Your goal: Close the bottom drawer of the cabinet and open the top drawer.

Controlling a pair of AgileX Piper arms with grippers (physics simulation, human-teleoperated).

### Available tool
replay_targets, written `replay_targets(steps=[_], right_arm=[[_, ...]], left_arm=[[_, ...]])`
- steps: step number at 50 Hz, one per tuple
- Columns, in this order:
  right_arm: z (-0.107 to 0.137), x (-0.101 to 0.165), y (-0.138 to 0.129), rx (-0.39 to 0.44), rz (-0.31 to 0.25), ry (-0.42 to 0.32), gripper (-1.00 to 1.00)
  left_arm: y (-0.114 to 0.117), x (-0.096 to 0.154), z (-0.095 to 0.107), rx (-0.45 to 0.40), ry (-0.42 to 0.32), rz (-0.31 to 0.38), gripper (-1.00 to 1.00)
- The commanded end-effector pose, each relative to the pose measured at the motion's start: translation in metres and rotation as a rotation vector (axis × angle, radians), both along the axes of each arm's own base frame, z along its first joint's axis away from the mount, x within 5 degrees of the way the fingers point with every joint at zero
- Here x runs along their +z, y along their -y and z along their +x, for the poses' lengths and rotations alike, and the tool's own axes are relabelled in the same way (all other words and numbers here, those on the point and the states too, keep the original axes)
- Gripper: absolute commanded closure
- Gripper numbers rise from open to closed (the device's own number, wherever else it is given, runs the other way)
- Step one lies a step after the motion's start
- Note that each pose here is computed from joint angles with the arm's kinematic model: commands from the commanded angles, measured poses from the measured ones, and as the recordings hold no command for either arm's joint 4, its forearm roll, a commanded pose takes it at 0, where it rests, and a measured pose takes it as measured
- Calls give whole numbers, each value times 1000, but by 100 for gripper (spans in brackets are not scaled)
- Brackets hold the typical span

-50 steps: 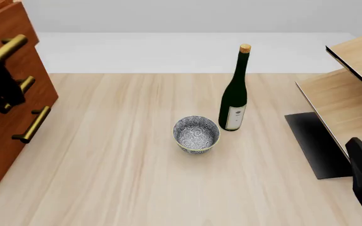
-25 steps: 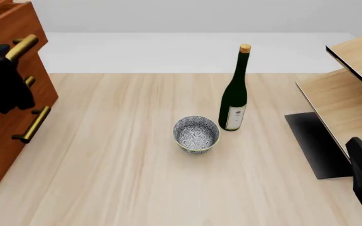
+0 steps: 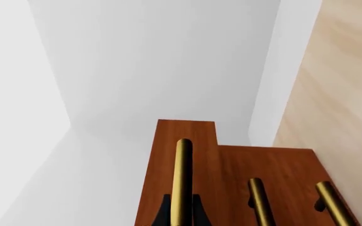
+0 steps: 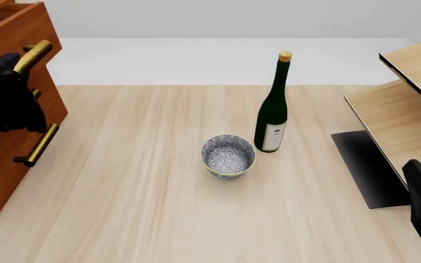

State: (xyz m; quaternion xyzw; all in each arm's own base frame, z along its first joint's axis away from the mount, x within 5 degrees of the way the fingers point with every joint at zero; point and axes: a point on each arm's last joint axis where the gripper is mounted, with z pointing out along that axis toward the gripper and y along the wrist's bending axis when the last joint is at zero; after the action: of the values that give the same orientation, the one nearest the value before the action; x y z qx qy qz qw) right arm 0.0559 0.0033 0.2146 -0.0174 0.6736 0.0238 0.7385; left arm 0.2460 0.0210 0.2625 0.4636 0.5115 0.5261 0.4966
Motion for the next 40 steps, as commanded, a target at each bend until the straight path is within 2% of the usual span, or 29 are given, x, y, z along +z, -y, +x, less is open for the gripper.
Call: replay_targets(steps=[1, 32, 33, 40], right_arm=[[0, 0, 0, -1, 1, 0, -100], [0, 0, 0, 0, 1, 0, -100], [0, 0, 0, 0, 1, 0, -100], [0, 0, 0, 0, 1, 0, -100]], left_arm=[[4, 2, -13, -6, 23, 1, 100], [6, 3, -14, -14, 21, -4, 100], [6, 2, -14, -14, 20, -4, -100], [6, 2, -13, -13, 18, -5, -100]])
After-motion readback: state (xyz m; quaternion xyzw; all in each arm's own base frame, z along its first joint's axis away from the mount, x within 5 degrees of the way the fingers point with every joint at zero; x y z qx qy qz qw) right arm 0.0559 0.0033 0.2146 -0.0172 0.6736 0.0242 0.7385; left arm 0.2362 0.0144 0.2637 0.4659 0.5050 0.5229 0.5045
